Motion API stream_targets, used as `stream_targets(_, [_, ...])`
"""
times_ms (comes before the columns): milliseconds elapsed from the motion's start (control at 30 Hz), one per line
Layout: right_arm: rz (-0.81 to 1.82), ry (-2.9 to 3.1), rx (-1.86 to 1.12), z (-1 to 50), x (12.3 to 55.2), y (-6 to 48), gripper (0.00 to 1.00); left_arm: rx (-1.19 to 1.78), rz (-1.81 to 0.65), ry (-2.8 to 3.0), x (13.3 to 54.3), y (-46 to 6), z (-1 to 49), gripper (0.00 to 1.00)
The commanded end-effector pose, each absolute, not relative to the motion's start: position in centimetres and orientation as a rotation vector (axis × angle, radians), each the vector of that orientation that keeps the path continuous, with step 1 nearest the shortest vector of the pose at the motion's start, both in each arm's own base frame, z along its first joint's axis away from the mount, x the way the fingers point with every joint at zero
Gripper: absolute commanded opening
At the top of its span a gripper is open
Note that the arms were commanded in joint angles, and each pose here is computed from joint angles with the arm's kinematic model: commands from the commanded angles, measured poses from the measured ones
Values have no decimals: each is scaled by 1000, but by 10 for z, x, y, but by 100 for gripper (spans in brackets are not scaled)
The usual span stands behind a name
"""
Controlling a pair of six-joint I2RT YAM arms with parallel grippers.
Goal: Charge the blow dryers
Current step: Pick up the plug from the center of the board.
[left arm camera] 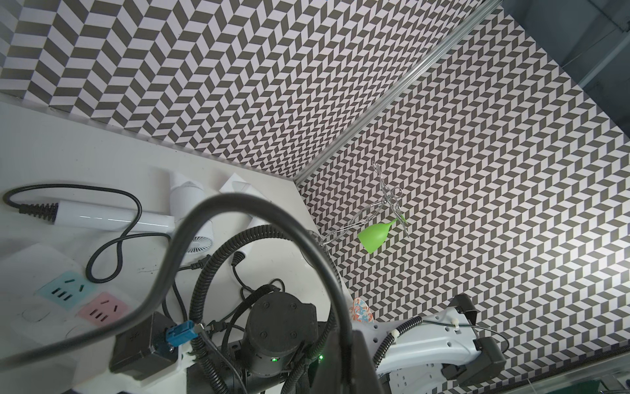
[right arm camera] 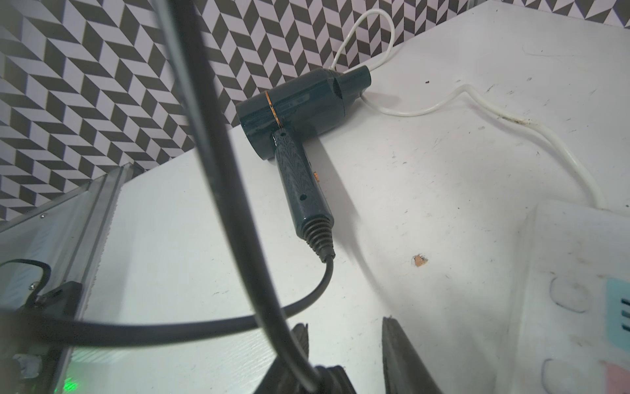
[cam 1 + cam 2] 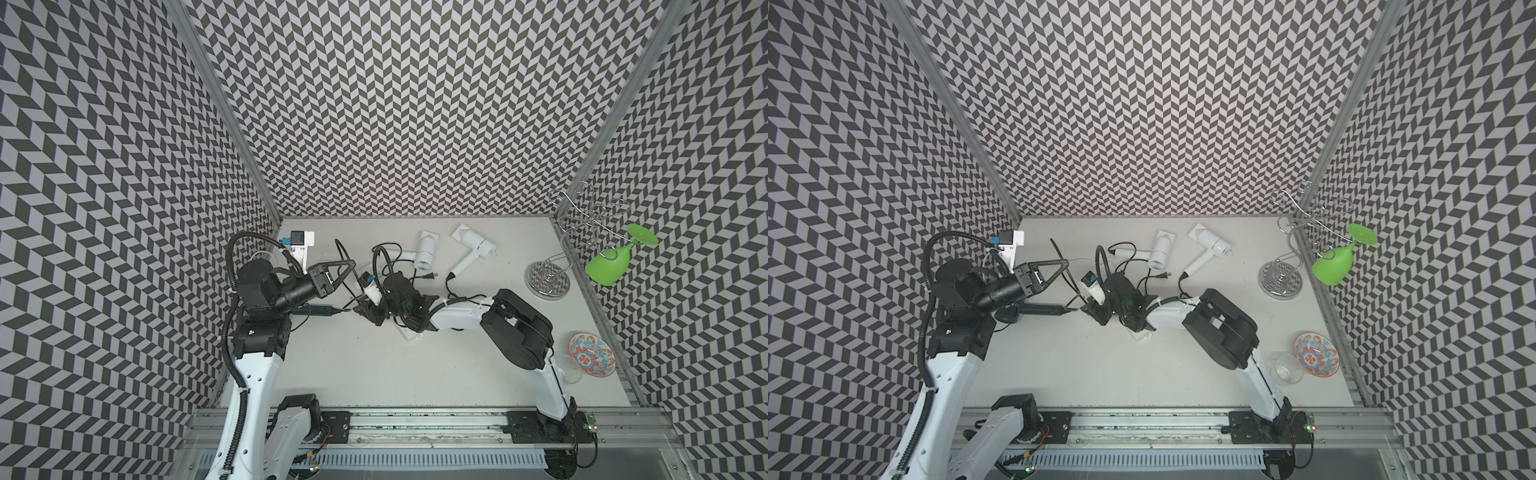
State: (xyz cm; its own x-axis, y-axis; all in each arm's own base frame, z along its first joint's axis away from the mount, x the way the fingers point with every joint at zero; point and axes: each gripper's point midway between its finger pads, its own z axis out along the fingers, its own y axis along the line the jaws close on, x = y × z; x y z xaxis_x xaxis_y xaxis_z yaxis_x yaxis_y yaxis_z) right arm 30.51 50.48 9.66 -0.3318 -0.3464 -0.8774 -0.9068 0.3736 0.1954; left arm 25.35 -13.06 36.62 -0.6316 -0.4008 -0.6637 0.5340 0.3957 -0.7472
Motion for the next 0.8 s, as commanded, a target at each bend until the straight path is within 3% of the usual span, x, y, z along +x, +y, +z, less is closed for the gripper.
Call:
stream_targets(0, [903, 1789, -1097, 130, 306, 508, 37, 167, -1363, 1759, 249, -132, 373, 0])
stream_targets(300, [877, 1817, -1140, 133, 303, 504, 38, 166, -1366, 1763, 249, -132, 370, 0])
stream_targets(767, [905, 1834, -1185, 123, 297, 506, 28, 169, -1369, 1760, 248, -132, 371, 0])
